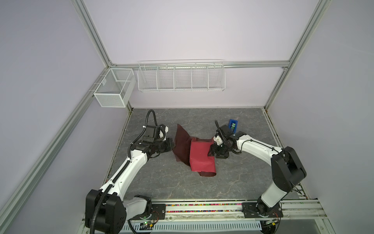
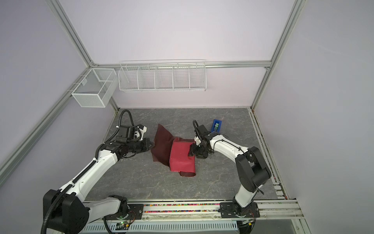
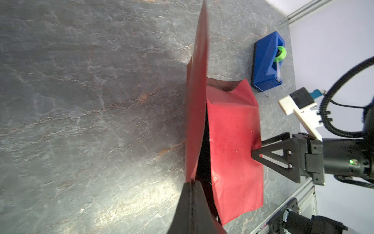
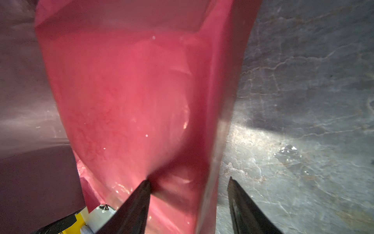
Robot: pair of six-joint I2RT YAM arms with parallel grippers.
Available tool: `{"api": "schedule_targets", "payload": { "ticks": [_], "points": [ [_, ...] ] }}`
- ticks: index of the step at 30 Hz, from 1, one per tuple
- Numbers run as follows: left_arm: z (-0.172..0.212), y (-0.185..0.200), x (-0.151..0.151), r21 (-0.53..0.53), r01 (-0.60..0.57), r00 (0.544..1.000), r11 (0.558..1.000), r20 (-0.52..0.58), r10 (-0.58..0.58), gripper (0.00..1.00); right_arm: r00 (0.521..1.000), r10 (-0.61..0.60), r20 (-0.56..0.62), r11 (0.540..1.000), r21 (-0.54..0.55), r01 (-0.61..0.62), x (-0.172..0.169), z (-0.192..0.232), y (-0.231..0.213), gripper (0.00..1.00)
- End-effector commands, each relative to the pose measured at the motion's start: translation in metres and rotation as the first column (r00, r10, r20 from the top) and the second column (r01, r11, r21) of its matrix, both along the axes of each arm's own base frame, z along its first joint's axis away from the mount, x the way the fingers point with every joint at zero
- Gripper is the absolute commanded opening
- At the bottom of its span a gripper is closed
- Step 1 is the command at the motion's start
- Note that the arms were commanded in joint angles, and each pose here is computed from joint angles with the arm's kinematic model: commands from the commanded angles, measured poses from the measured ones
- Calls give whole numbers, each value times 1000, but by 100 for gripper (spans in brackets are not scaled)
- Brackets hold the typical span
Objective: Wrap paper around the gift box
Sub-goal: 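Raise the pinched paper edge with the left gripper and fold it toward the box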
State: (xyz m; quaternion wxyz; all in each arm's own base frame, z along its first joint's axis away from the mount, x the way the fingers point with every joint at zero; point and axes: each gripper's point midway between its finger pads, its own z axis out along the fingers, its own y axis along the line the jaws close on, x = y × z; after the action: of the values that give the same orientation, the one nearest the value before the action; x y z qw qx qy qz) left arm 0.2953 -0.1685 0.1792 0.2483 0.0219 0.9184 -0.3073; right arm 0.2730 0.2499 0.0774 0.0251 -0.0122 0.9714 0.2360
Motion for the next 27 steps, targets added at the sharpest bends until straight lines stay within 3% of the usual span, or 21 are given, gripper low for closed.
{"api": "schedule_targets", "payload": {
  "ticks": [1, 11, 21, 27],
  "points": [
    [10, -13, -6, -6, 62, 998, 998, -2, -62, 0, 999, -4, -53, 997, -72, 0, -14, -16, -9, 63],
    [21, -21, 15, 32, 68, 998, 997, 15, -68, 0, 998, 2, -57, 997, -70, -6, -15, -16, -7, 63],
    [-17, 10, 12, 234, 14, 997, 972, -77, 5, 0, 998, 2, -59, 998, -70, -6, -16, -17, -7, 63],
    [-37, 32, 12, 353, -15, 996, 935, -80, 47, 0, 998, 2, -63, 997, -74, -7, -18, -18, -7, 63]
  ]
}}
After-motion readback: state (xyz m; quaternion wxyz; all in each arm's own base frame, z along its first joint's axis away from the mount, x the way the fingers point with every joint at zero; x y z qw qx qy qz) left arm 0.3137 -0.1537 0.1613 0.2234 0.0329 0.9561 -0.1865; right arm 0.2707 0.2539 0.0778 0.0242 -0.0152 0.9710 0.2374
